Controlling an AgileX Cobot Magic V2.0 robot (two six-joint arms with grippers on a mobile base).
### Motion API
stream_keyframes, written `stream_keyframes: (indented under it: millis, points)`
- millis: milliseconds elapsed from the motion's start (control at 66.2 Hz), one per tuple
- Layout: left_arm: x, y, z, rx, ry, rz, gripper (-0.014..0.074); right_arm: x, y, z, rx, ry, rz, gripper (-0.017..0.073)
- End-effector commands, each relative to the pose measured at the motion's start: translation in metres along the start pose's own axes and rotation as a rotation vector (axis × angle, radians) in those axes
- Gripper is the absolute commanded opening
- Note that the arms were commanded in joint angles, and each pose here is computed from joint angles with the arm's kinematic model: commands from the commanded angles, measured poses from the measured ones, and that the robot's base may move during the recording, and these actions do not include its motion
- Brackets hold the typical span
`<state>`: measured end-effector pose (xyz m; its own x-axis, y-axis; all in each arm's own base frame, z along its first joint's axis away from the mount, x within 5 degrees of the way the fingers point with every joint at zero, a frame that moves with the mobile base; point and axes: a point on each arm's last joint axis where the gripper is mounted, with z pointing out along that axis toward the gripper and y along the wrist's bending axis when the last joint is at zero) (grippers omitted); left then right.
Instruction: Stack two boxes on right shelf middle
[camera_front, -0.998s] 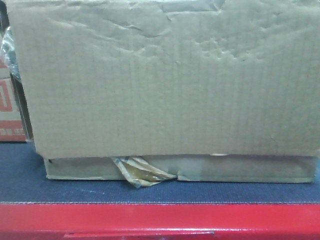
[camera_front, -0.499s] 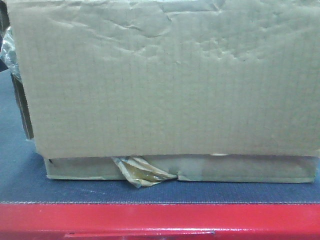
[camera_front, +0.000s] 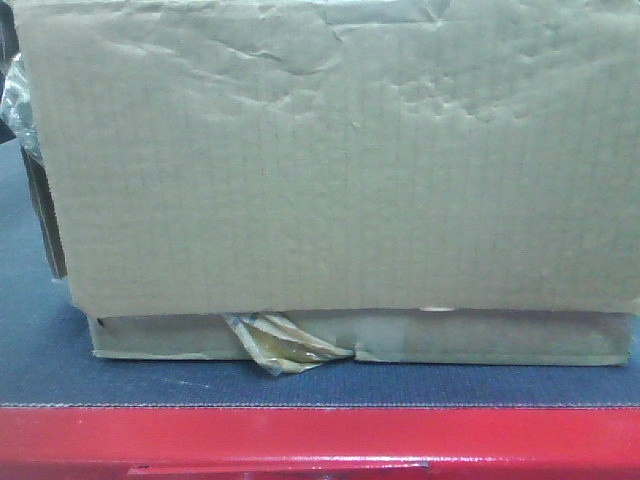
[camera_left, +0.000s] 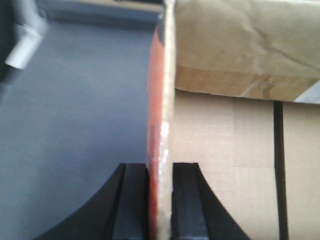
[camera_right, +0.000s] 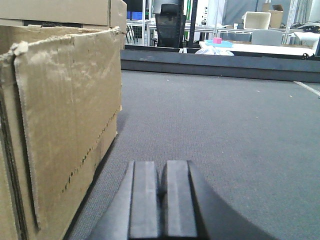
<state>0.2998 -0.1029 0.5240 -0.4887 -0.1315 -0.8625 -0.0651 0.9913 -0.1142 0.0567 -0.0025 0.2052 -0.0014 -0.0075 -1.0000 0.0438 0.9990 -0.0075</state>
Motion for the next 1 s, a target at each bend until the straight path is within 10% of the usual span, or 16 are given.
stream_keyframes:
  millis: [0,453,983]
  points:
    - [0.016,-0.025,0.010,0.035,0.049,0.000,-0.0111,-0.002,0.000,0.000,0.006,-0.021,0.001,-0.0162]
    - [0.093,-0.075,0.099,0.127,0.361,-0.021,-0.0111,-0.002,0.000,0.000,0.006,-0.021,0.001,-0.0162]
    - [0.123,-0.081,0.140,0.025,0.474,0.046,-0.0111,-0.002,0.000,0.000,0.006,-0.021,0.001,-0.0162]
